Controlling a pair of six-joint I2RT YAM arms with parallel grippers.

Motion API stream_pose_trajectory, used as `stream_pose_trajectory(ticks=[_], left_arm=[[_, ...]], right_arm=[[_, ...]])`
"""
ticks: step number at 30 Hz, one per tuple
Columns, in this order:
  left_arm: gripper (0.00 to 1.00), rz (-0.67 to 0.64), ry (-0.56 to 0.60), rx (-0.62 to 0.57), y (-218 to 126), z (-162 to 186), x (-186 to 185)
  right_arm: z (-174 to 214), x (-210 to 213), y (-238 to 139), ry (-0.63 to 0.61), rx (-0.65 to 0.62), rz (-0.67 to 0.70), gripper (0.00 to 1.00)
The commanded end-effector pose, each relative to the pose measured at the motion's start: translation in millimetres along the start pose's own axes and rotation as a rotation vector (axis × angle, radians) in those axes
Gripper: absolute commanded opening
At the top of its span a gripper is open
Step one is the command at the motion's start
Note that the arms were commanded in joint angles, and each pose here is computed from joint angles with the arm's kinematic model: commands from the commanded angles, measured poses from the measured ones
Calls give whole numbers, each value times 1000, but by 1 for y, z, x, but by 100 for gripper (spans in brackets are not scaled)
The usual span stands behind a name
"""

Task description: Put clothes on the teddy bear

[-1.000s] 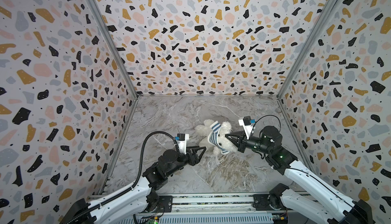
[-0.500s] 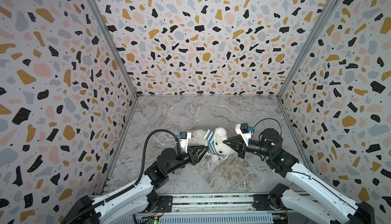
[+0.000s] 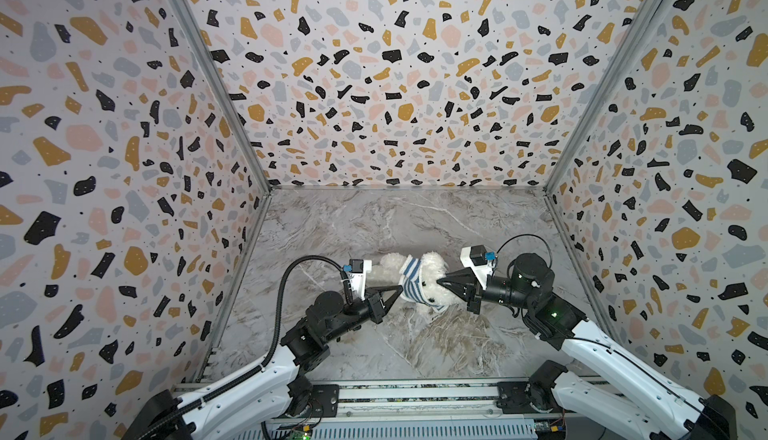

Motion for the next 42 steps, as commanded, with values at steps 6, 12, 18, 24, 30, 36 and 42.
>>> stream_pose_trajectory(ticks=[6, 12, 18, 24, 30, 36, 42], left_arm=[[0, -147, -32, -51, -12, 0, 46], [0, -207, -55, -54, -20, 4, 71], [0, -188, -50, -48, -22, 3, 69], [3, -14, 13, 51, -17, 3, 28], [65, -67, 108, 72, -29, -2, 16], [74, -118, 142, 30, -37, -15, 5], [90, -182, 153, 19, -34, -24, 6]], right_arm=[[-47, 32, -14, -197, -141, -106, 0], [-53, 43, -16, -245, -150, -160, 0], [-49, 40, -14, -254, -122, -137, 0], [-30, 27, -3, -236, -45, -84, 0], [-23, 23, 1, -274, -16, -42, 0], [-18, 30, 4, -350, 15, -49, 0], [-13, 32, 5, -421, 58, -43, 0]])
Point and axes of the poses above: each gripper's point midway between its finger pads, its own y axis out along the fingers, its own x axis along the line the jaws close on, z = x × y, the point moved 4 cm from there along -y, back along the fingers, and after that the axes turned 10 degrees about -y, right-handed, at the moved point
